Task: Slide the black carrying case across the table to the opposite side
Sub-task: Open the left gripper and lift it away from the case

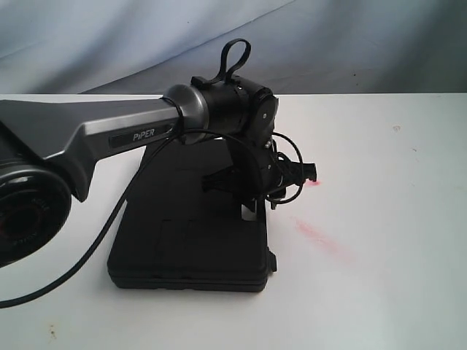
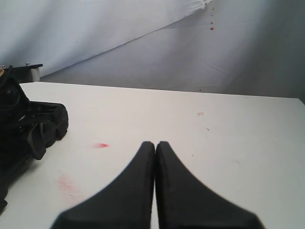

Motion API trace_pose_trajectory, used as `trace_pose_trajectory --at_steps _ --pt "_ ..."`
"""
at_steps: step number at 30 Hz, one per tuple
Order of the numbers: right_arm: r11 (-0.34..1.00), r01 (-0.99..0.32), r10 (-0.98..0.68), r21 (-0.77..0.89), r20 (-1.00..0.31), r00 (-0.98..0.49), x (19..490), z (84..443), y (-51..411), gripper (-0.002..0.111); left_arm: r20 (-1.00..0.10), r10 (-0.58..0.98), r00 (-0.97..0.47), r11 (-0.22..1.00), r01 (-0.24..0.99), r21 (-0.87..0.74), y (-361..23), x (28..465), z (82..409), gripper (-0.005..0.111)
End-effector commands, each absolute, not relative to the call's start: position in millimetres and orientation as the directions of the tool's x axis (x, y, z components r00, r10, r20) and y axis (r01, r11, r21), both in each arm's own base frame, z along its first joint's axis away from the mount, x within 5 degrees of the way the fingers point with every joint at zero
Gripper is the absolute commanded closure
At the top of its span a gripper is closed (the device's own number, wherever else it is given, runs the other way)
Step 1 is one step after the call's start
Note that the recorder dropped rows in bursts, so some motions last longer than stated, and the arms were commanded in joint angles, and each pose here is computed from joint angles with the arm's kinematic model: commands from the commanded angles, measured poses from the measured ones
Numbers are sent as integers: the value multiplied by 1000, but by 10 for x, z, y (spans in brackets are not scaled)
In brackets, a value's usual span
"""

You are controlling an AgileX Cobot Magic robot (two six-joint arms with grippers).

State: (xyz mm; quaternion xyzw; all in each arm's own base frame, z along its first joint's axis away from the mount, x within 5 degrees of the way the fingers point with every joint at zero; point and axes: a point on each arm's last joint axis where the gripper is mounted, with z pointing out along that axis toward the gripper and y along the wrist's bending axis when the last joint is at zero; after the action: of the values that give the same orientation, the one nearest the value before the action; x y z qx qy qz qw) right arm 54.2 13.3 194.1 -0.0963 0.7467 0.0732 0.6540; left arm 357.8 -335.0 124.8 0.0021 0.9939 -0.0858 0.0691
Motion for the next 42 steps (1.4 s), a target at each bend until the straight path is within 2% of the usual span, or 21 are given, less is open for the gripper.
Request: trace_pose_trajectory --at_steps 1,6,12,17,21,27,29,33,42 --pt "972 -233 -40 -9 -991 -128 541 1931 130 108 -188 15 -982 989 42 -142 -3319 3591 1433 72" --pt "972 -233 -40 -9 -991 -128 541 1931 130 108 -290 71 -954 989 104 -101 -3239 3613 1780 72" --pt "972 -233 -40 -9 -991 -128 541 1931 130 108 -419 238 -876 950 301 -89 -3174 3555 2358 72" --pt "972 -233 -40 -9 -991 -128 541 1931 130 108 -501 343 -795 918 397 -2 -3031 3480 2761 72" --pt "972 -233 -40 -9 -991 -128 541 1931 130 108 -547 419 -725 882 467 57 -2902 3372 2976 80" --pt "972 -233 -40 -9 -991 -128 541 1931 130 108 -700 436 -566 827 558 64 -2720 3129 3137 104" --pt "972 -233 -40 -9 -991 -128 541 1931 130 108 -744 429 -512 810 582 67 -2652 3036 3201 107" --pt "972 -233 -40 -9 -991 -128 541 1931 130 108 -807 428 -407 774 626 95 -2474 2809 3258 107" --pt "972 -233 -40 -9 -991 -128 541 1931 130 108 -832 422 -359 763 637 112 -2102 2401 3251 107"
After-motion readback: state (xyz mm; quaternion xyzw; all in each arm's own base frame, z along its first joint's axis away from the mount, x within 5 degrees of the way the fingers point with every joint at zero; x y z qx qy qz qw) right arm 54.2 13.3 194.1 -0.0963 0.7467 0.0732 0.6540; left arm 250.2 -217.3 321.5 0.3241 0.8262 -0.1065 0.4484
